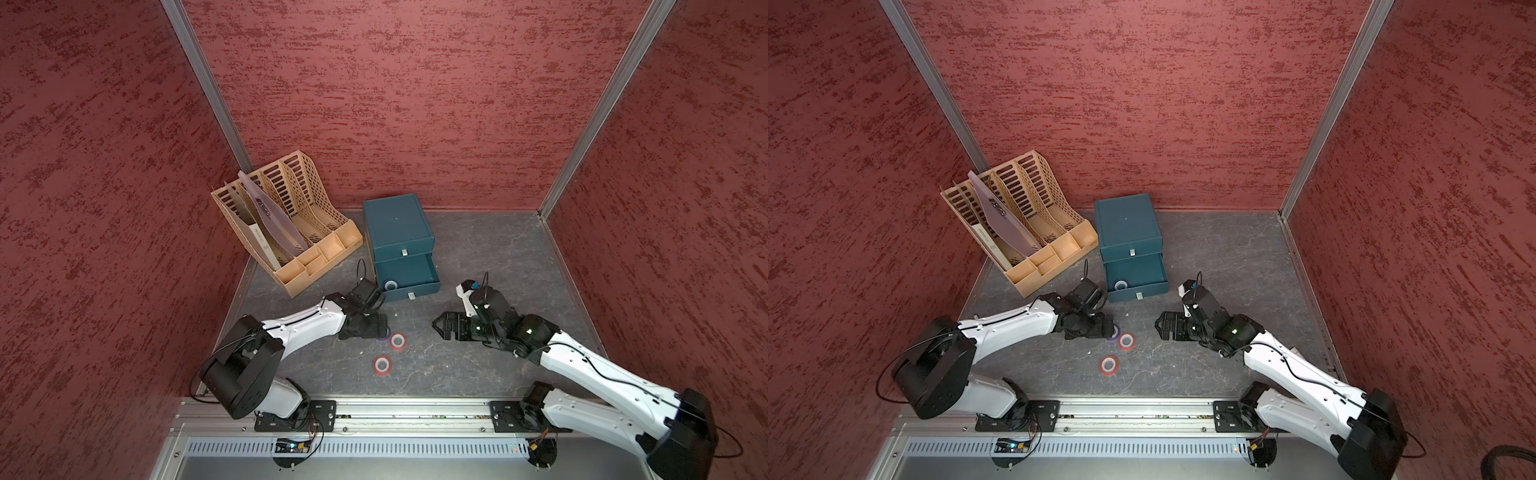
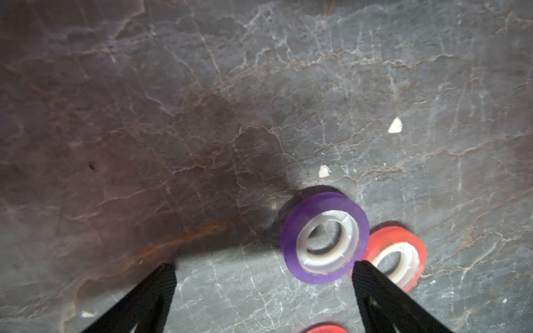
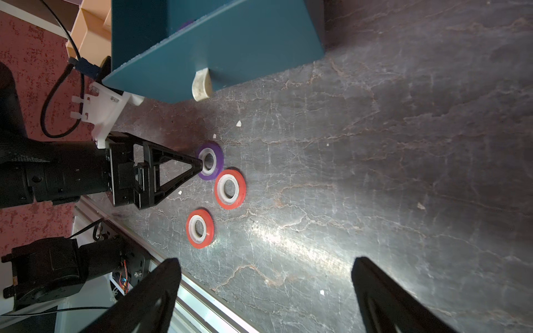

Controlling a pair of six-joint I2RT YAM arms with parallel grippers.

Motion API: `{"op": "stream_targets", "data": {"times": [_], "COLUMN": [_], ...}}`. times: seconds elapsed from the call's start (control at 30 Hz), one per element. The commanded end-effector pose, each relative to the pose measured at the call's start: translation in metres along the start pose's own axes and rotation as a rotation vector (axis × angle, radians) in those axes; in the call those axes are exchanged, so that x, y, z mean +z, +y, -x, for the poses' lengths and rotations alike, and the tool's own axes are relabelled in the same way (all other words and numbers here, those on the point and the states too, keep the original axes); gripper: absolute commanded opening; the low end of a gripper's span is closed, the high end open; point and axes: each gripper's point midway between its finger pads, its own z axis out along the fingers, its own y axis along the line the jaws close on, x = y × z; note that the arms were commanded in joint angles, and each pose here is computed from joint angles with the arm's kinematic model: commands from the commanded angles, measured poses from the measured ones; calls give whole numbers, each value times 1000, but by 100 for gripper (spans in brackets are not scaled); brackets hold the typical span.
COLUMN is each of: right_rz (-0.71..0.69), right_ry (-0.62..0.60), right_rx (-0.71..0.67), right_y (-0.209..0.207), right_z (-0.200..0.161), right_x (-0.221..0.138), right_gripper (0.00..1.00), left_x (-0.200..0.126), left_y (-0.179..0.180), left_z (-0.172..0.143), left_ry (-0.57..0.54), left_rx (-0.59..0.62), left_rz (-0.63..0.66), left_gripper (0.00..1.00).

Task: Place the transparent tape into the drawer according to color
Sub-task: Pick up the tape at the center of the board.

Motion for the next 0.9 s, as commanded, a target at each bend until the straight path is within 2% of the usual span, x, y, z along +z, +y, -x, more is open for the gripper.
{"op": "stream_targets", "data": {"times": [0.0, 0.53, 0.73, 0.87], "right_rz": [-21, -24, -27, -19], "right_ry": [-16, -10, -9, -9], "right_rx": [4, 15, 18, 18], "right_y": [-6, -8, -8, -7], "right_z": [3, 3, 2, 3], "right_x": [-3, -2, -2, -1], "right_gripper": [98, 98, 98, 99], "left_x": [-2, 9, 5, 5], "left_y": [3, 17, 33, 33], "left_z": [7, 3, -3, -2], "left_ry": [-17, 18, 37, 39], "left_rx": [32, 60, 81, 89], "left_rz": [44, 158, 231, 236], "left_gripper": [100, 100, 95, 92]}}
